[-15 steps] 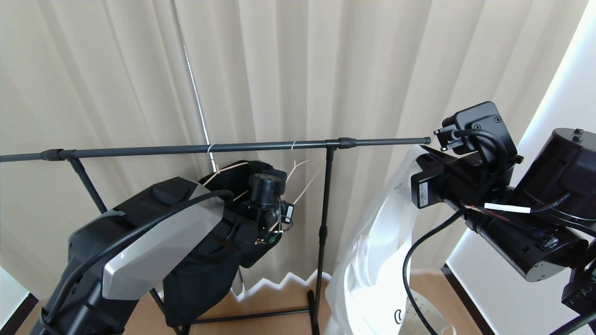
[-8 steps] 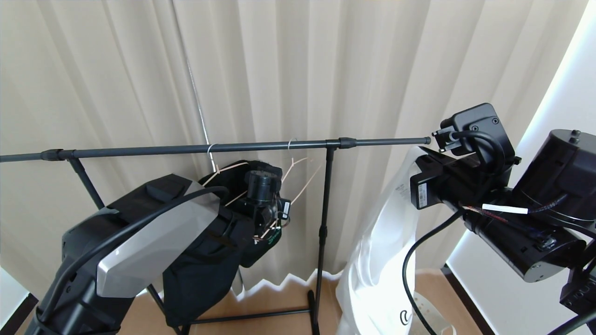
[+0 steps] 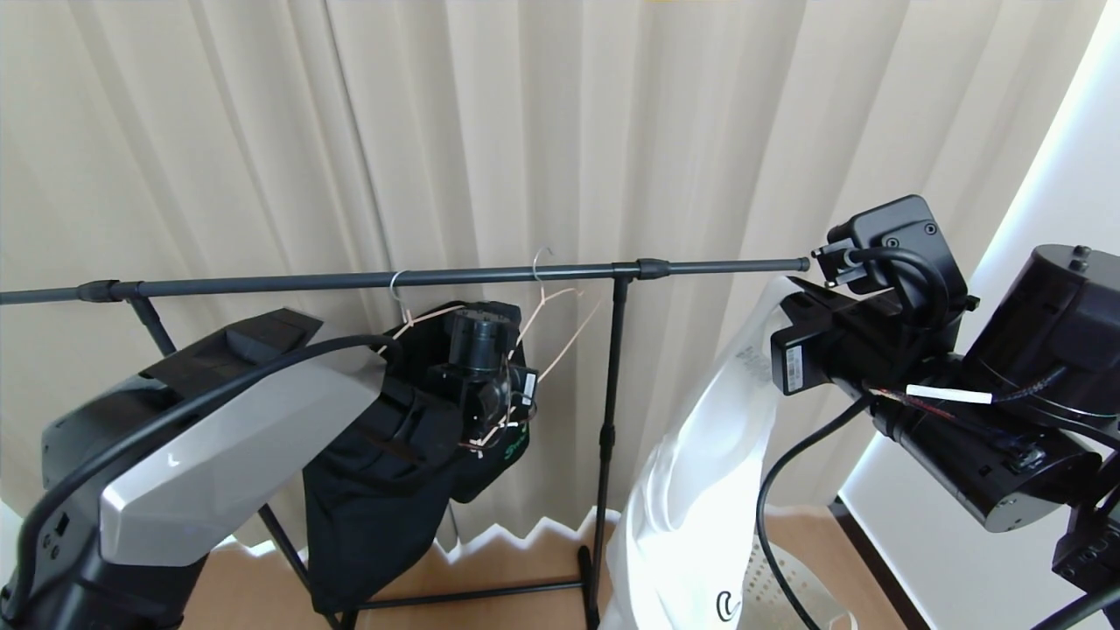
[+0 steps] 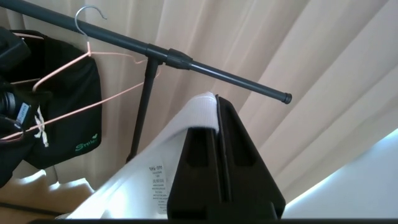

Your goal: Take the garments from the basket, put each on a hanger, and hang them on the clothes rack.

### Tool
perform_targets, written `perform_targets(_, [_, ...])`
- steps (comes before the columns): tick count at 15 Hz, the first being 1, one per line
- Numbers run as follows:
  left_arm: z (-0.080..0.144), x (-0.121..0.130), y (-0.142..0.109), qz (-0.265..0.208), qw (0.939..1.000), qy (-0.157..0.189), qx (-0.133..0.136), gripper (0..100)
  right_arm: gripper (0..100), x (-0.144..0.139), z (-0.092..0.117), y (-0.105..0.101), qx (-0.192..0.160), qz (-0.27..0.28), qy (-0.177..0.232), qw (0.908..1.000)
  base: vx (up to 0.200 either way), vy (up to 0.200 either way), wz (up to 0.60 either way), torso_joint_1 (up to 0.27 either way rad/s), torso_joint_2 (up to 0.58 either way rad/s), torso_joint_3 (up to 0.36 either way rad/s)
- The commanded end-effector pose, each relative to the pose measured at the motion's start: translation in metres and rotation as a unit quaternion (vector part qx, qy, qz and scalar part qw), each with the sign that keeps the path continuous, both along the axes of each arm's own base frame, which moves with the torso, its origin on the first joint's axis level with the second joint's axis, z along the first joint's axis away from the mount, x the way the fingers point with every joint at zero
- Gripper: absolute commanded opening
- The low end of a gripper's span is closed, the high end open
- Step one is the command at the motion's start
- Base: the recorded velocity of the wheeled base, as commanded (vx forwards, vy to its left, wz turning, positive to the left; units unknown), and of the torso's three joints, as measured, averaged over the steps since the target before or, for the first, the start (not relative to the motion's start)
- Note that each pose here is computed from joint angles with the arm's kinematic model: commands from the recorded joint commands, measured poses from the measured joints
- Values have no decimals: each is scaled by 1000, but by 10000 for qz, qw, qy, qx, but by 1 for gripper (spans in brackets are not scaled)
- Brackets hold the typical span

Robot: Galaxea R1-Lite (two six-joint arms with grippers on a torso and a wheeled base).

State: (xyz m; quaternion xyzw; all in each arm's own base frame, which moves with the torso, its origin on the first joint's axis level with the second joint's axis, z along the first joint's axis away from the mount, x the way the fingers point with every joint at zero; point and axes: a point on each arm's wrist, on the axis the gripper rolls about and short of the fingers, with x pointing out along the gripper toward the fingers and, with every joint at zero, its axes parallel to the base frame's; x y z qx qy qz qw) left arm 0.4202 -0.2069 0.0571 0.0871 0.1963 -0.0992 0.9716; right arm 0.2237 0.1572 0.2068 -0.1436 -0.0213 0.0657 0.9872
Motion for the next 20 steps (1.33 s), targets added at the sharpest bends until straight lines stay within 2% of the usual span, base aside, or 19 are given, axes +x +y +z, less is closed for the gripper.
perform_targets(1, [17, -14, 6, 27, 10000, -21, -36, 0, 0, 0, 0, 0, 3, -7, -4, 10000, 0, 0, 0, 0, 0, 0])
perform_targets(5, [42, -51, 13, -9, 9998, 39, -199, 0, 0, 0, -1, 0, -16, -7, 20, 10000, 0, 0, 0, 0, 0, 0])
perform_targets(8, [55, -99, 30, -82, 9995, 47, -303, 0, 0, 0, -2, 1, -21, 1, 26, 10000, 0, 0, 0, 0, 0, 0])
perform_targets(13, [47, -182, 58, -393, 9984, -125, -394, 0, 0, -2, -3, -1, -39, -15, 51, 10000, 0, 0, 0, 0, 0, 0])
perform_targets(16, [29, -231, 62, -893, 9954, -6, -341, 0, 0, -2, -9, -1, -109, -38, 142, 9998, 0, 0, 0, 0, 0, 0])
perform_targets(18, [24, -252, 62, -1190, 9917, -161, -449, 0, 0, -1, -10, -2, -118, -76, 155, 9998, 0, 0, 0, 0, 0, 0])
perform_targets(19, [24, -252, 62, -1190, 9917, -161, -449, 0, 0, -1, -10, -2, -118, -76, 155, 9998, 0, 0, 0, 0, 0, 0])
perform_targets(20, [20, -263, 66, -1346, 9899, -244, -372, 0, 0, 5, -15, -5, -180, -275, 228, 9992, 0, 0, 0, 0, 0, 0])
